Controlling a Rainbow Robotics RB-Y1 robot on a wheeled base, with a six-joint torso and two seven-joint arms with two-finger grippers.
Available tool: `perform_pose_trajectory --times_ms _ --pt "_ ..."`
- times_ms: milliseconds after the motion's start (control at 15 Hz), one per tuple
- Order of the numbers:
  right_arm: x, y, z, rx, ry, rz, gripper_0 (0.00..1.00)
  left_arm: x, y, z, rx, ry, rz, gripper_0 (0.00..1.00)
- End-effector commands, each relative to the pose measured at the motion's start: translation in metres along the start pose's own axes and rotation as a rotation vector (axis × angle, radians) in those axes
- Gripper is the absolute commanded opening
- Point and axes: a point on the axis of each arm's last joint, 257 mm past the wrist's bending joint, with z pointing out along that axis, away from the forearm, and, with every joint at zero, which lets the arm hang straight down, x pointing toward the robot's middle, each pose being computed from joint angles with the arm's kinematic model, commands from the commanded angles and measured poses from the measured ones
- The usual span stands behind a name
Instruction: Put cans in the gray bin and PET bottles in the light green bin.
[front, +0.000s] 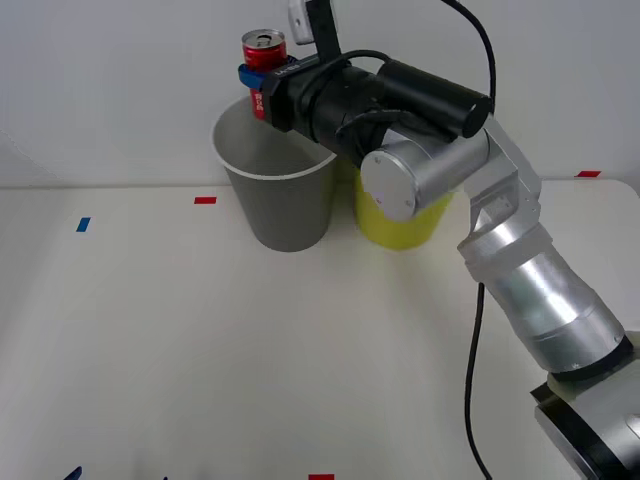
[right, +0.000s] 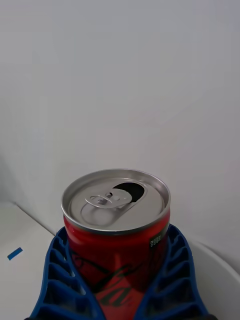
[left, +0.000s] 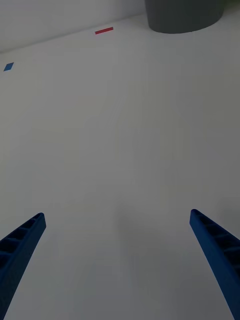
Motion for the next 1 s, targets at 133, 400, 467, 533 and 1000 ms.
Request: perform_pose_trajectory --times_ms 133,400,467,533,1000 --pt "0.004 -0.009 0.012 0.026 0.006 -0.018 0.04 0.000 0.000 0.000 0.000 0.000 0.000 1.00" --pt "0.014 -0.016 0.019 0.043 0.003 -0.012 0.04 0.000 0.000 0.000 0.000 0.000 0.000 1.00" --pt "0.014 -0.018 0.021 0.047 0.003 -0.015 0.03 0.000 0.000 0.000 0.000 0.000 0.000 1.00" --pt "0.015 -0.020 0.021 0.050 0.005 -0.017 0.04 0.000 0.000 0.000 0.000 0.000 0.000 1.00" --pt "0.006 -0.004 0.022 0.025 -0.016 -0.015 1.00 0.000 0.000 0.000 0.000 0.000 0.000 1.00"
